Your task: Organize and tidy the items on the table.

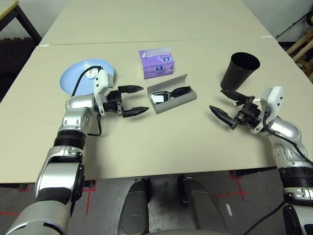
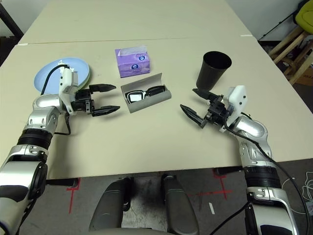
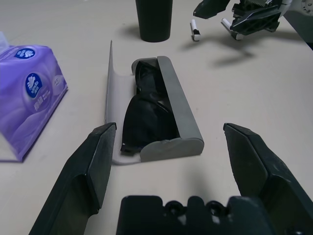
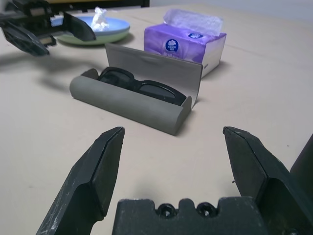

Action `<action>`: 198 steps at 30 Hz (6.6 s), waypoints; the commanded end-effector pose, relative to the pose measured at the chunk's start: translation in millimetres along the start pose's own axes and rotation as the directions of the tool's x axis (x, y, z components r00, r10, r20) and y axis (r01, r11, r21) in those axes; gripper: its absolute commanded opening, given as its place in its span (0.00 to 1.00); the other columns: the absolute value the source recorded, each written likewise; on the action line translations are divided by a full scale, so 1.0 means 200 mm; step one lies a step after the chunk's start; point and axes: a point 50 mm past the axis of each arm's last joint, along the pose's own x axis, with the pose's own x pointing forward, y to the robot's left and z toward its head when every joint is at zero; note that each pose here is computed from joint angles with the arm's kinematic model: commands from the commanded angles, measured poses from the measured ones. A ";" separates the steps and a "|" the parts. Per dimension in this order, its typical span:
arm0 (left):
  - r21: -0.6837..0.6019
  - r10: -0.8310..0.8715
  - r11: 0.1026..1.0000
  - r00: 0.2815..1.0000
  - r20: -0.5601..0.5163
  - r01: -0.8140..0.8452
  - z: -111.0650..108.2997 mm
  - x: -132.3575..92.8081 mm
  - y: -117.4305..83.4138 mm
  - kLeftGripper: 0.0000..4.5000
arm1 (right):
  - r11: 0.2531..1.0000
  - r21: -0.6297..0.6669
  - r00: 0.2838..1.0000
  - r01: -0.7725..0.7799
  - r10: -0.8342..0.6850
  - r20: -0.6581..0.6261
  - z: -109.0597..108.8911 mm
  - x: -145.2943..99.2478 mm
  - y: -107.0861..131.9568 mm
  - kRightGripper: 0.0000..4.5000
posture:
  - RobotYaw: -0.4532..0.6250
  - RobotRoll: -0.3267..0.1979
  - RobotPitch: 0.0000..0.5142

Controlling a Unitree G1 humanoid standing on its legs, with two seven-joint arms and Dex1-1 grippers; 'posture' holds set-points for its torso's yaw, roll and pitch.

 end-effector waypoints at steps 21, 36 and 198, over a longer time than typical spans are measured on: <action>-0.044 0.134 0.990 0.991 0.029 -0.133 0.05 0.05 0.13 0.35 | 1.000 0.013 0.999 -0.011 0.011 0.034 0.10 0.03 0.07 1.00 | 0.46 0.62 0.39; -0.014 0.179 0.984 0.983 -0.039 -0.180 -0.01 0.13 0.13 0.00 | 1.000 0.026 1.000 -0.005 0.005 0.019 0.12 0.01 0.06 1.00 | 0.44 0.62 0.39; 0.038 -0.150 0.988 0.987 0.058 0.148 0.04 0.18 -0.06 0.99 | 0.910 -0.097 0.678 -0.404 0.226 -0.700 0.27 -0.14 -0.26 1.00 | 0.46 0.62 0.37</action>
